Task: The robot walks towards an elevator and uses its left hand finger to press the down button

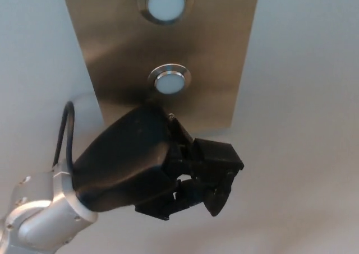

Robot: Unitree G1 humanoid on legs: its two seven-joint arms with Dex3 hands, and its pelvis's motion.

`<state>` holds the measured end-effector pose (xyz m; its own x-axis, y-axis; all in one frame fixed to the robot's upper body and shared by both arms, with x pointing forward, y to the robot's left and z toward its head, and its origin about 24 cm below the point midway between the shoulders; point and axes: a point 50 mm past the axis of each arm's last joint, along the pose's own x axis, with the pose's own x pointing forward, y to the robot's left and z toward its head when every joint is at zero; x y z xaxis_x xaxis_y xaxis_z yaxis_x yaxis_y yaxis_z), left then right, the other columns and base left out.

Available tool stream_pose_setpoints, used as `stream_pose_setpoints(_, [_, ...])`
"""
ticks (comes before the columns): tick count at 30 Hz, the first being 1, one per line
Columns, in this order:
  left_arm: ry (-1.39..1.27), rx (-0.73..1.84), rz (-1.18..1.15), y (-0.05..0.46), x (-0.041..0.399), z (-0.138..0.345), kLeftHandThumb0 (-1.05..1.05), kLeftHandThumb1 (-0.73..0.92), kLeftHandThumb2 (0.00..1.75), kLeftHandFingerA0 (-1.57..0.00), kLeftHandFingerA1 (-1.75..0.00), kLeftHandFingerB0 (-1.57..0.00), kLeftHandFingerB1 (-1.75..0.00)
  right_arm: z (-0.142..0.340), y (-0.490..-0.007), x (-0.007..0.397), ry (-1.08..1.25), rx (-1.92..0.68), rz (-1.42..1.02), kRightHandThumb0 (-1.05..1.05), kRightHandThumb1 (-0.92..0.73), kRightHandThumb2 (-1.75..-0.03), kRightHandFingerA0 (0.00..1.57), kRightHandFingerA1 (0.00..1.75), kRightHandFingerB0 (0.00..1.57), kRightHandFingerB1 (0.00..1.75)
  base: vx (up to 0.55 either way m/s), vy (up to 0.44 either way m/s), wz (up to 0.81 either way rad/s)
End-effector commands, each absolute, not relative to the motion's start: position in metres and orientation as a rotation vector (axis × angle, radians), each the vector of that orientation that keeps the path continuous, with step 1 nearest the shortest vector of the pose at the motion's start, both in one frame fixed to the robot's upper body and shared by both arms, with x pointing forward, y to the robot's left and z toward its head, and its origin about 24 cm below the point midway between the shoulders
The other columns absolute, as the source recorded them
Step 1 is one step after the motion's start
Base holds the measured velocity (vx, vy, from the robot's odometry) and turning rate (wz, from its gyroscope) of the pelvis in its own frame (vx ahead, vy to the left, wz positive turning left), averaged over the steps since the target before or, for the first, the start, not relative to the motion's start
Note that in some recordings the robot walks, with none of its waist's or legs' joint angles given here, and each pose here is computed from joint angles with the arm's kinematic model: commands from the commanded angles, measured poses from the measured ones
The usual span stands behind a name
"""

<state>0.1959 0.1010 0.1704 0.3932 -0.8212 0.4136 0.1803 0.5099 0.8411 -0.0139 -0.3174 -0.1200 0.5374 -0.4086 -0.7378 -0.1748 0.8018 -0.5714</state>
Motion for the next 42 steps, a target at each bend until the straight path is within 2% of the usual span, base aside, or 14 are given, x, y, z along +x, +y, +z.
stream_pose_setpoints(1, [-1.385, 0.881, -0.691, 0.096, 0.156, 0.175, -0.13, 0.52, 0.88, -0.85, -1.7, -0.82, -1.49, -0.113, -0.327, -0.022, 1.019, -0.72, -0.127, -0.48, -0.45, -0.8, 0.61, 0.62, 0.46, 0.5, 0.0, 0.0, 0.0])
stream_pose_setpoints(9, [-1.424, 0.751, -0.74, 0.078, 0.132, 0.185, -0.19, 0.48, 0.93, -0.84, -1.7, -0.83, -1.48, -0.113, -0.326, -0.017, 0.995, -0.722, -0.123, -0.47, -0.45, -0.8, 0.59, 0.61, 0.48, 0.51, 0.0, 0.0, 0.0])
stream_pose_setpoints(10, [-1.443, 0.732, -0.753, 0.074, 0.126, 0.188, -0.24, 0.55, 0.87, -0.87, -1.68, -0.82, -1.45, -0.112, -0.326, -0.016, 0.982, -0.736, -0.113, -0.42, -0.55, -0.57, 0.69, 0.54, 0.55, 0.37, 0.0, 0.0, 0.0])
stream_pose_setpoints(16, [-1.461, 0.708, -0.768, 0.068, 0.116, 0.191, -0.23, 0.52, 0.87, -0.88, -1.64, -0.89, -1.31, -0.112, -0.326, -0.019, 0.994, -0.726, -0.12, -0.41, -0.54, -0.57, 0.69, 0.54, 0.56, 0.38, 0.0, 0.0, 0.0])
stream_pose_setpoints(25, [-1.495, 0.737, -0.756, 0.069, 0.125, 0.199, -0.28, 0.56, 0.86, -0.93, -1.59, -0.89, -1.36, -0.112, -0.327, -0.021, 1.0, -0.731, -0.118, -0.41, -0.55, -0.57, 0.7, 0.52, 0.55, 0.37, 0.0, 0.0, 0.0])
stream_pose_setpoints(26, [-1.503, 0.761, -0.752, 0.07, 0.127, 0.2, -0.23, 0.51, 0.92, -0.94, -1.56, -0.88, -1.35, -0.113, -0.327, -0.021, 1.004, -0.729, -0.121, -0.46, -0.44, -0.79, 0.62, 0.6, 0.48, 0.51, 0.0, 0.0, 0.0])
stream_pose_setpoints(30, [-1.515, 0.819, -0.75, 0.073, 0.133, 0.203, -0.21, 0.49, 0.93, -0.93, -1.56, -0.9, -1.31, -0.113, -0.327, -0.022, 1.013, -0.727, -0.121, -0.46, -0.44, -0.79, 0.62, 0.6, 0.48, 0.51, 0.0, 0.0, 0.0])
stream_pose_setpoints(32, [-1.513, 0.854, -0.727, 0.077, 0.147, 0.205, -0.22, 0.54, 0.94, -1.03, -1.63, -0.84, -1.29, -0.112, -0.327, -0.022, 1.003, -0.74, -0.112, -0.42, -0.55, -0.57, 0.7, 0.54, 0.54, 0.37, 0.0, 0.0, 0.0])
stream_pose_setpoints(34, [-1.517, 0.859, -0.721, 0.078, 0.15, 0.205, -0.2, 0.51, 0.88, -0.9, -1.67, -0.87, -1.34, -0.112, -0.327, -0.022, 1.001, -0.744, -0.108, -0.43, -0.55, -0.57, 0.71, 0.54, 0.54, 0.37, 0.0, 0.0, 0.0])
stream_pose_setpoints(35, [-1.519, 0.872, -0.714, 0.079, 0.153, 0.205, -0.2, 0.48, 0.94, -0.9, -1.65, -0.87, -1.45, -0.112, -0.327, -0.022, 1.001, -0.743, -0.109, -0.47, -0.44, -0.79, 0.64, 0.61, 0.48, 0.51, 0.0, 0.0, 0.0])
stream_pose_setpoints(37, [-1.517, 0.893, -0.707, 0.08, 0.158, 0.205, -0.19, 0.46, 0.97, -0.9, -1.65, -0.87, -1.46, -0.112, -0.327, -0.022, 0.998, -0.738, -0.111, -0.42, -0.55, -0.57, 0.71, 0.53, 0.55, 0.37, 0.0, 0.0, 0.0])
stream_pose_setpoints(38, [-1.511, 0.897, -0.709, 0.08, 0.159, 0.204, -0.19, 0.46, 0.97, -0.9, -1.65, -0.87, -1.46, -0.111, -0.327, -0.022, 0.996, -0.735, -0.112, -0.42, -0.55, -0.57, 0.71, 0.53, 0.55, 0.37, 0.0, 0.0, 0.0])
stream_pose_setpoints(39, [-1.498, 0.902, -0.696, 0.081, 0.163, 0.202, -0.18, 0.49, 0.92, -0.88, -1.67, -0.84, -1.48, -0.112, -0.327, -0.022, 0.998, -0.745, -0.106, -0.49, -0.46, -0.81, 0.6, 0.6, 0.47, 0.51, 0.0, 0.0, 0.0])
stream_pose_setpoints(42, [-1.483, 0.912, -0.687, 0.083, 0.169, 0.199, -0.14, 0.43, 1.01, -0.89, -1.72, -0.82, -1.57, -0.111, -0.327, -0.021, 0.99, -0.742, -0.109, -0.47, -0.45, -0.79, 0.62, 0.6, 0.47, 0.51, 0.0, 0.0, 0.0])
